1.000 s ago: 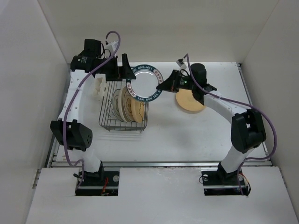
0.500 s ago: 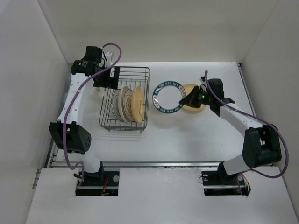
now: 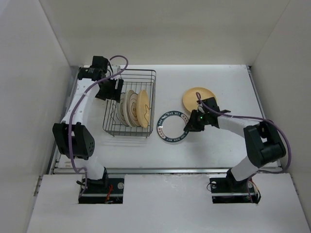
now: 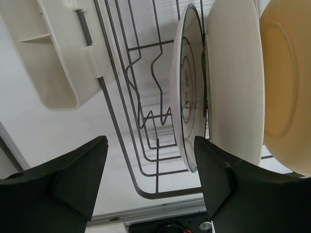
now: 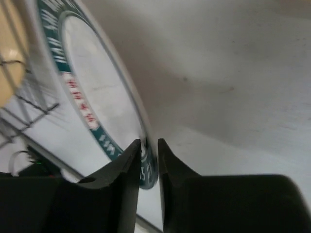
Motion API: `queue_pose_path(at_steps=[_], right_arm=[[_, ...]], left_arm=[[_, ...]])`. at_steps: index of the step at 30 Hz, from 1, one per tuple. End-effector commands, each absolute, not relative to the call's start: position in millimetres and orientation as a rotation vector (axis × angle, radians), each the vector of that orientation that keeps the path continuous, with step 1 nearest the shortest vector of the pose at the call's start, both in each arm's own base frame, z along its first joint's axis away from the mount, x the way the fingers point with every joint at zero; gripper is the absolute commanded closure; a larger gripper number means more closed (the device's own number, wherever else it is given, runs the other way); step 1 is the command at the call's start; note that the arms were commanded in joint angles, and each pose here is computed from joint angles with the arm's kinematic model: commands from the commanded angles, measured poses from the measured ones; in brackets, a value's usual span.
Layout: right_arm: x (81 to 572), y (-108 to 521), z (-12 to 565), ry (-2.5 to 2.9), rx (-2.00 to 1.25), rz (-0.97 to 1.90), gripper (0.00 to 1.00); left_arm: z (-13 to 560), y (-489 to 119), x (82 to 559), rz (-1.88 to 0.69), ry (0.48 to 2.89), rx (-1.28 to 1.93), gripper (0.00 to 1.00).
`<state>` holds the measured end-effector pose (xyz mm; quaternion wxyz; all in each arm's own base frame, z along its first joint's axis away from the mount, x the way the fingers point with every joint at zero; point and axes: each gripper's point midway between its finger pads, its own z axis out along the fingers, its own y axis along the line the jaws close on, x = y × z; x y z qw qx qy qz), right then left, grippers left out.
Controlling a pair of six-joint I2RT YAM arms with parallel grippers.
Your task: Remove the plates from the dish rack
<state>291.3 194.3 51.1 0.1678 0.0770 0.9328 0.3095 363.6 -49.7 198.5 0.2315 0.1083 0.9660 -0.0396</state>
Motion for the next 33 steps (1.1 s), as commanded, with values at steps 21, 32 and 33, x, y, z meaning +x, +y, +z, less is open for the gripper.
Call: queue_pose_path(at_steps=[21, 32, 33], right_arm=[[314, 175, 79, 2.601, 0.142, 0.608, 0.21], [331, 174, 128, 2.503, 0.100, 0.589, 0.18], [333, 175, 140, 2.473, 0.094, 0.599, 0.18]], left_arm=[[185, -66, 365, -0.245, 2.810, 0.215, 1.00], [290, -45, 399, -0.067, 2.474, 0.087, 1.00], [301, -42, 405, -0.046, 2.423, 0.088, 1.00]])
